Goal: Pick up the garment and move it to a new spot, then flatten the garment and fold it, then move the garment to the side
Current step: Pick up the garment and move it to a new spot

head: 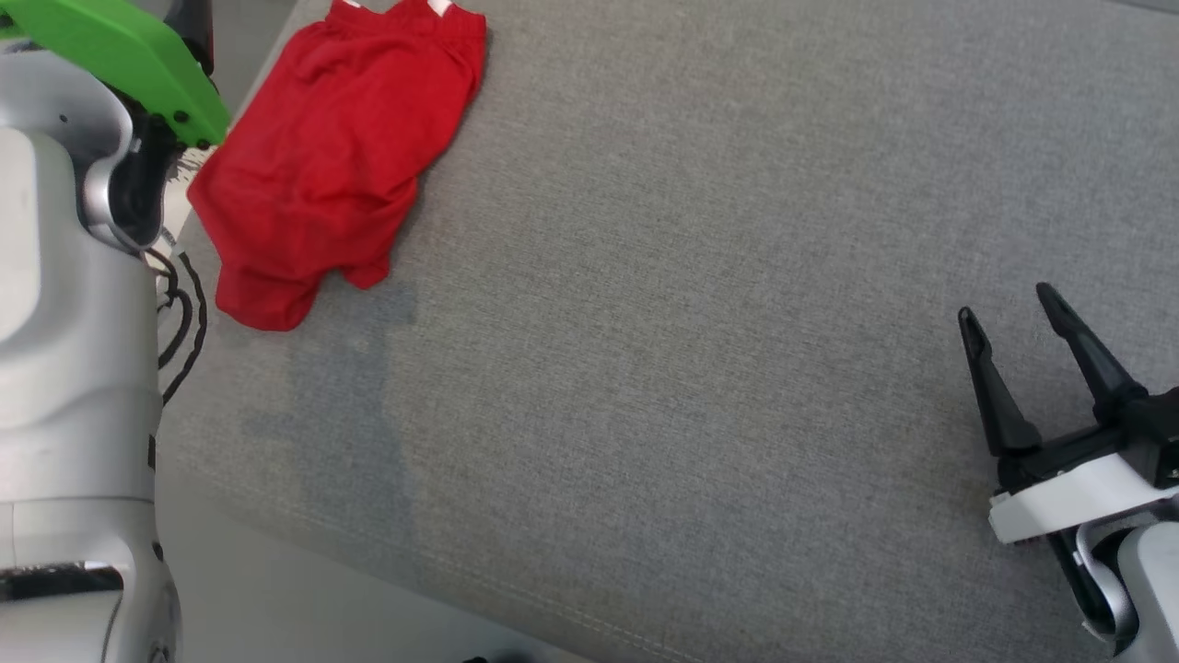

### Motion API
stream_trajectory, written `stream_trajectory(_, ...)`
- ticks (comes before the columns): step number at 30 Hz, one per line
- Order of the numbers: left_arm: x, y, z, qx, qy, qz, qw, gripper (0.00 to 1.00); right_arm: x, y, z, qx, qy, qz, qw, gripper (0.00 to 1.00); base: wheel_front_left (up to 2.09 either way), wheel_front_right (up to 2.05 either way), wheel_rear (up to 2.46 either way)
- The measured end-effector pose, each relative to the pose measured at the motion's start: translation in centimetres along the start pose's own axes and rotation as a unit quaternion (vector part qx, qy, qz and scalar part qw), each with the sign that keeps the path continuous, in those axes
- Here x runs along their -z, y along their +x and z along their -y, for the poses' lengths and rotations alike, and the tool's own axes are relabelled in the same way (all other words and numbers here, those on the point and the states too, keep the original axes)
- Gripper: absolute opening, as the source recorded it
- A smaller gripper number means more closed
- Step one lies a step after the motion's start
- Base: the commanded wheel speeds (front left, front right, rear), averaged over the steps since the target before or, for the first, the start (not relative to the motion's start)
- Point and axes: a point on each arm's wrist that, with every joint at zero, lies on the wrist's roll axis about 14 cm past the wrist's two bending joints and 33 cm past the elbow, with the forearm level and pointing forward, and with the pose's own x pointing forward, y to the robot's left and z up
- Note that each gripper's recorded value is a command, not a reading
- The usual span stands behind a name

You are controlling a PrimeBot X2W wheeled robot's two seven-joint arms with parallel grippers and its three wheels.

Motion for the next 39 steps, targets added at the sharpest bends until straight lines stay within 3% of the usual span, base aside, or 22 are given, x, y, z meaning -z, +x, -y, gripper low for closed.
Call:
stream_trajectory(6, 7.7, 4.4, 1.4, 0.004, -0.026, -0.147, 0.989, 1.00, 2.7, 0.2, 3.2, 0.029, 0.003, -0.015, 0.999, 1.00, 0.00, 0.00, 0.00)
stream_trajectory(12, 15.6, 6.1, 1.7, -0.008, -0.058, -0.249, 0.967, 1.00, 4.3, -0.7, 6.2, 0.071, 0.005, -0.019, 0.997, 1.00, 0.00, 0.00, 0.00)
stream_trajectory(16, 20.8, 6.1, 2.9, -0.005, -0.050, -0.313, 0.948, 1.00, 5.3, -1.3, 7.2, 0.089, 0.008, -0.022, 0.996, 1.00, 0.00, 0.00, 0.00)
stream_trajectory(17, 21.6, 6.2, 3.0, -0.004, -0.045, -0.319, 0.947, 0.93, 5.6, -1.4, 7.4, 0.092, 0.009, -0.022, 0.995, 1.00, 0.00, 0.00, 0.00)
stream_trajectory(18, 22.1, 6.4, 3.0, -0.003, -0.041, -0.323, 0.946, 0.33, 5.8, -1.5, 7.6, 0.096, 0.010, -0.023, 0.995, 1.00, 0.00, 0.00, 0.00)
stream_trajectory(19, 22.2, 6.7, 3.0, -0.002, -0.040, -0.318, 0.947, 0.00, 5.8, -1.5, 7.7, 0.099, 0.011, -0.023, 0.995, 1.00, 0.00, 0.00, 0.00)
stream_trajectory(24, 20.7, 8.7, 4.5, 0.025, -0.017, -0.242, 0.970, 0.00, 5.7, -1.8, 8.2, 0.114, 0.014, -0.020, 0.993, 1.00, 0.00, 0.00, 0.00)
stream_trajectory(30, 13.4, 9.5, 6.8, 0.095, 0.064, -0.089, 0.989, 0.00, 4.8, -2.3, 7.7, 0.126, 0.023, -0.021, 0.992, 1.00, 0.00, 0.00, 0.00)
stream_trajectory(34, 8.0, 8.1, 8.4, 0.142, 0.098, 0.005, 0.985, 0.00, 3.4, -2.5, 6.2, 0.129, 0.040, -0.014, 0.991, 1.00, 0.00, 0.00, 0.00)
stream_trajectory(39, 2.8, 5.1, 11.8, 0.209, 0.114, 0.085, 0.968, 0.00, 0.9, -3.7, 4.7, 0.142, 0.057, 0.005, 0.988, 1.00, 0.00, 0.00, 0.00)
